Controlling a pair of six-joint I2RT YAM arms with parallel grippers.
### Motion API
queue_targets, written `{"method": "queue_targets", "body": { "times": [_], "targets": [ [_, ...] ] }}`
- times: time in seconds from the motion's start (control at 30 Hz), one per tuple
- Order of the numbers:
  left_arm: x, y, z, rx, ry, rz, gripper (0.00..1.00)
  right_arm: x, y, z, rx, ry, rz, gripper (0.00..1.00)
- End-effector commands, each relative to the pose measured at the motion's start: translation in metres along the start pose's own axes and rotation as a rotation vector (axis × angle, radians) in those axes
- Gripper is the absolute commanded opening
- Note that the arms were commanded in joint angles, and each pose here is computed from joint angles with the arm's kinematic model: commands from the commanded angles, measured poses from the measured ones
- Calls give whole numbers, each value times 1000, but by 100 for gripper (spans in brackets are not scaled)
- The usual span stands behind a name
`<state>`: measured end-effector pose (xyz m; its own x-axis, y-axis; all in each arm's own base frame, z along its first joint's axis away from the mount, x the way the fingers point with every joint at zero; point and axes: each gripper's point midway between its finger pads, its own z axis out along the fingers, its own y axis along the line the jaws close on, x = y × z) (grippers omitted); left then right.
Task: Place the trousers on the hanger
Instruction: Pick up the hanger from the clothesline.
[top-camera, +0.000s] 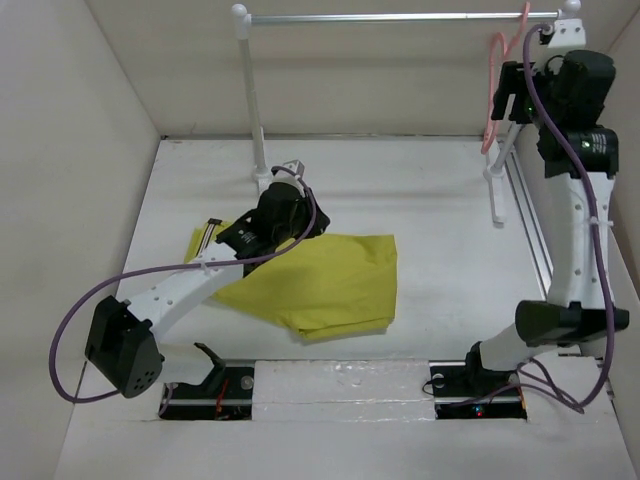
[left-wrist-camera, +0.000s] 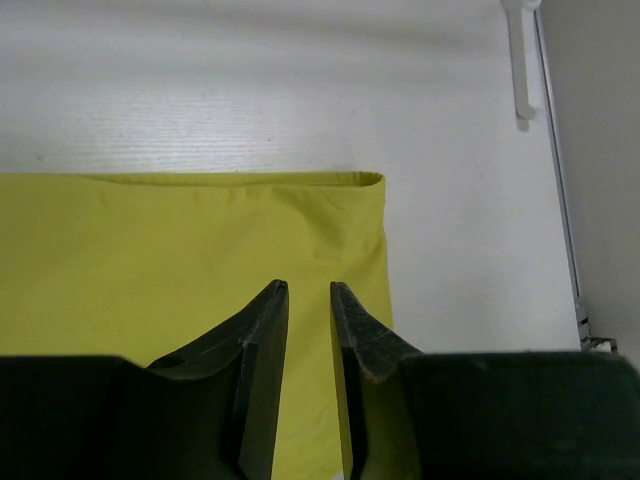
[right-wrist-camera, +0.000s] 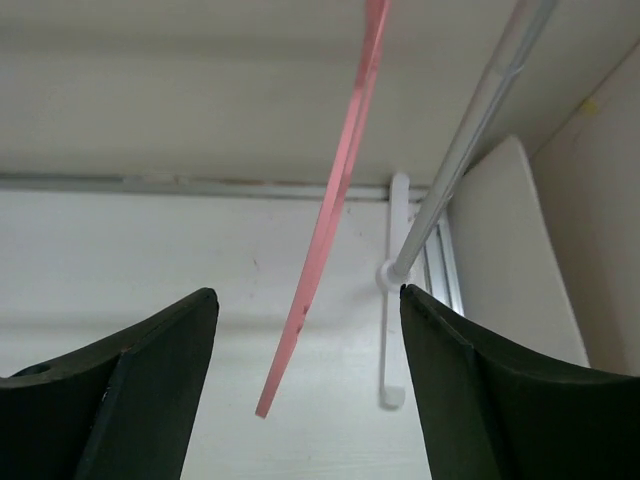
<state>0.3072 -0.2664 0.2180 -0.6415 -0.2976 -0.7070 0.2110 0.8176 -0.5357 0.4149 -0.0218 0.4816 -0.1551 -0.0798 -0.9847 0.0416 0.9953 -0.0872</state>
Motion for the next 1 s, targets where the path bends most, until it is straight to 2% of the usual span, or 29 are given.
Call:
{"method": "queue_targets", "body": {
  "times": [0.0,0.2,0.3,0.33,0.37,0.43,0.47,0.5,0.53,0.63,0.77,0.93,0.97],
  "targets": [
    [13,3,4,-13,23,15,21,50,7,30,-54,154,-1,78],
    [22,3,2,11,40,-3,24,76,-9,48,32,198,10,69],
    [25,4,0,15,47,-9,24,70,-10,45,56,169,20,60],
    [25,3,0,17,49,-10,24,84,-10,49,64,191,22,55],
    [25,3,0,19,51,-15,24,84,-10,48,67,185,32,41],
    [28,-4,-1,32,53,-4,24,81,-11,43,97,163,30,27],
    [27,-5,-1,31,52,-4,24,79,-14,41,114,154,30,11],
    [27,-5,-1,31,54,-4,24,76,-12,39,114,143,28,3],
    [28,-10,-1,41,58,-1,24,70,-15,35,129,124,29,0],
    [20,-21,-2,66,53,-12,29,55,-18,27,177,84,15,0],
    [-4,-63,-11,192,58,-18,42,27,-20,3,233,7,-16,0],
    [-57,-119,-31,331,-16,-24,49,41,-16,-12,248,46,-55,0],
    [-62,-132,-29,349,-6,-17,53,46,-10,-26,237,46,-61,0]
  ]
}}
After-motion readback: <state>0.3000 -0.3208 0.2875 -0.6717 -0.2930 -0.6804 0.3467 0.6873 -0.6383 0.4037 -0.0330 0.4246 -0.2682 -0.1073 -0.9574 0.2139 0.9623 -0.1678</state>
